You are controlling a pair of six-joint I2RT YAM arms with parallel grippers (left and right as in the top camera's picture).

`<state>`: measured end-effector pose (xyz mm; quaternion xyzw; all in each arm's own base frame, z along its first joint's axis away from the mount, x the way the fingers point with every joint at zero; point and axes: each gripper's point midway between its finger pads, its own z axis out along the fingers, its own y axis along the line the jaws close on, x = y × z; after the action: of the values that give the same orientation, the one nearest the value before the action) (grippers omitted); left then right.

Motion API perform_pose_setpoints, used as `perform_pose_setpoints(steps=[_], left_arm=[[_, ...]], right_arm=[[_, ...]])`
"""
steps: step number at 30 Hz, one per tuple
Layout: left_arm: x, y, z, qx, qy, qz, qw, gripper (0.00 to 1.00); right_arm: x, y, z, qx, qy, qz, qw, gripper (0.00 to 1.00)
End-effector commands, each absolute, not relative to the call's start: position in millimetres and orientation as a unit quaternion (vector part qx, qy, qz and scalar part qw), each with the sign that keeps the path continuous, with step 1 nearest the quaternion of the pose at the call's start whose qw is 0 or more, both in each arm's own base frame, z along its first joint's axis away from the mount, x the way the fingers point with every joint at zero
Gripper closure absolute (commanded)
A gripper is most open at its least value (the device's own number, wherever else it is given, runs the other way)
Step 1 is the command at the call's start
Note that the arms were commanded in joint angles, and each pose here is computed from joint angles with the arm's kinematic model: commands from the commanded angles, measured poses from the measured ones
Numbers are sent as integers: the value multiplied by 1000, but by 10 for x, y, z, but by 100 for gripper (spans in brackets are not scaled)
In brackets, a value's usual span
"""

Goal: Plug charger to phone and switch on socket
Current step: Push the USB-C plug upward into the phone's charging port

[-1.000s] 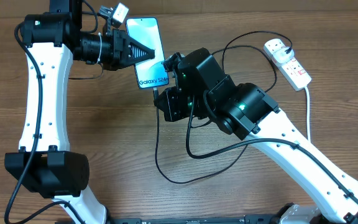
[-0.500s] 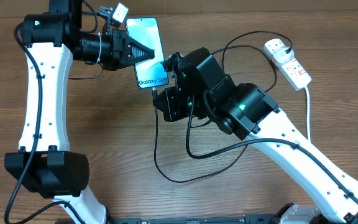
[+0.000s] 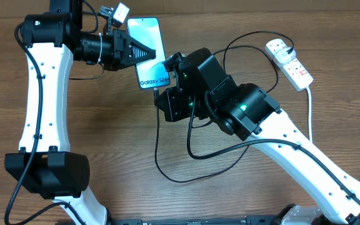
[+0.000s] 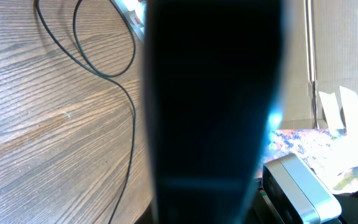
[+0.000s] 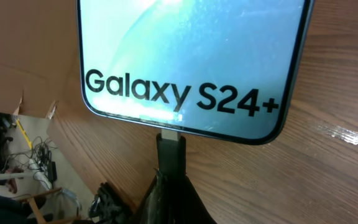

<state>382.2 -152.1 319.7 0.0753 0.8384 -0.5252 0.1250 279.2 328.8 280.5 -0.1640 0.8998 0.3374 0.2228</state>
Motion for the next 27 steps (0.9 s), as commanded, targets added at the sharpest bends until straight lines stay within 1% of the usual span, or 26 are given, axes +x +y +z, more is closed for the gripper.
perform_pose_setpoints(steps=[1, 27], left_arm=[[3780, -1564, 3379, 100, 820, -544, 144, 96], [3660, -1549, 3292, 108, 831, -530, 127, 96]], right_arm=[[2811, 3241, 2954, -164, 893, 338, 247, 96], [2875, 3323, 3082, -164, 879, 359, 268, 96]])
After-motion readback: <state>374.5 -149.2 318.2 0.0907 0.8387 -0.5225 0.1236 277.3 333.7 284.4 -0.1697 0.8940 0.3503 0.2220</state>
